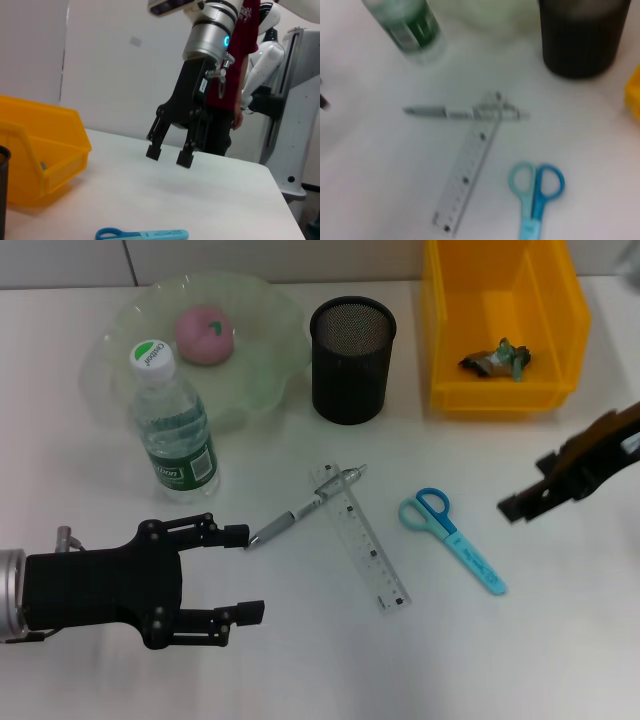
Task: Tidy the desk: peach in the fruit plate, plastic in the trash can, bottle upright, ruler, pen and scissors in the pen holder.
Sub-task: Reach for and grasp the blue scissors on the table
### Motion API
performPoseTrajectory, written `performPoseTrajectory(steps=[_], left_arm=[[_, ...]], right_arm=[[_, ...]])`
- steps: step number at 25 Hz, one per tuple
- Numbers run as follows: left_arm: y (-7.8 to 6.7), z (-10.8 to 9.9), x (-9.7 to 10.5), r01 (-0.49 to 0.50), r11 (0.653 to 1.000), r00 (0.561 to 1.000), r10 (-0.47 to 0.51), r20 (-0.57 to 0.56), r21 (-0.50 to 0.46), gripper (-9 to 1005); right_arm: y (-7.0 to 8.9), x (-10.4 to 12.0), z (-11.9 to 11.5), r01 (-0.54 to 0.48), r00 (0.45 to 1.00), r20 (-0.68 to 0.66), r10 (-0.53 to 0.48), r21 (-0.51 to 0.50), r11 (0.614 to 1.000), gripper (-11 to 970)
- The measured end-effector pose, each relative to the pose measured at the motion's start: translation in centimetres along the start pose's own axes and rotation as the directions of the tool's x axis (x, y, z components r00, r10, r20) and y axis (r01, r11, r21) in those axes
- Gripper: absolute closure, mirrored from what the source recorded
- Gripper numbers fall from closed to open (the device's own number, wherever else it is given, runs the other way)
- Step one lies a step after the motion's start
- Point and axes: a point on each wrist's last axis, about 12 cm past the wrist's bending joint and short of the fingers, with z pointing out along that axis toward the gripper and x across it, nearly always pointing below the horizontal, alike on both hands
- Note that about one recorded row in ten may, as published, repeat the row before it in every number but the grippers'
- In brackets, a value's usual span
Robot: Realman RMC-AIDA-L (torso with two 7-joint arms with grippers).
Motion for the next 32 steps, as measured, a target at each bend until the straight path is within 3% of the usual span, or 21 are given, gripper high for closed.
performPoseTrajectory(steps=[10, 21, 27, 32], left_arm=[[0.6, 0.5, -0.4, -0.017, 1.0, 1.0, 0.017, -0.022, 0.01, 167], [0.6, 0.7, -0.2, -0.017, 1.0, 0.999, 0.017, -0.028, 0.009, 167], [0.5, 0.7, -0.1, -0.018, 1.0, 0.999, 0.018, -0.028, 0.007, 168], [0.5, 0.7, 0.0, -0.018, 1.0, 0.999, 0.018, -0.032, 0.003, 168]], right_arm=[[2.8, -1.3, 4.6, 0.016, 0.99, -0.144, -0.004, 0.085, 0.996, 158], [4.0, -2.1, 8.0, 0.054, 0.99, -0.135, -0.033, 0.153, 0.987, 160], [4.7, -2.2, 9.0, 0.058, 0.989, -0.141, -0.035, 0.16, 0.985, 350], [5.0, -2.2, 9.5, 0.06, 0.989, -0.14, -0.036, 0.166, 0.984, 439]])
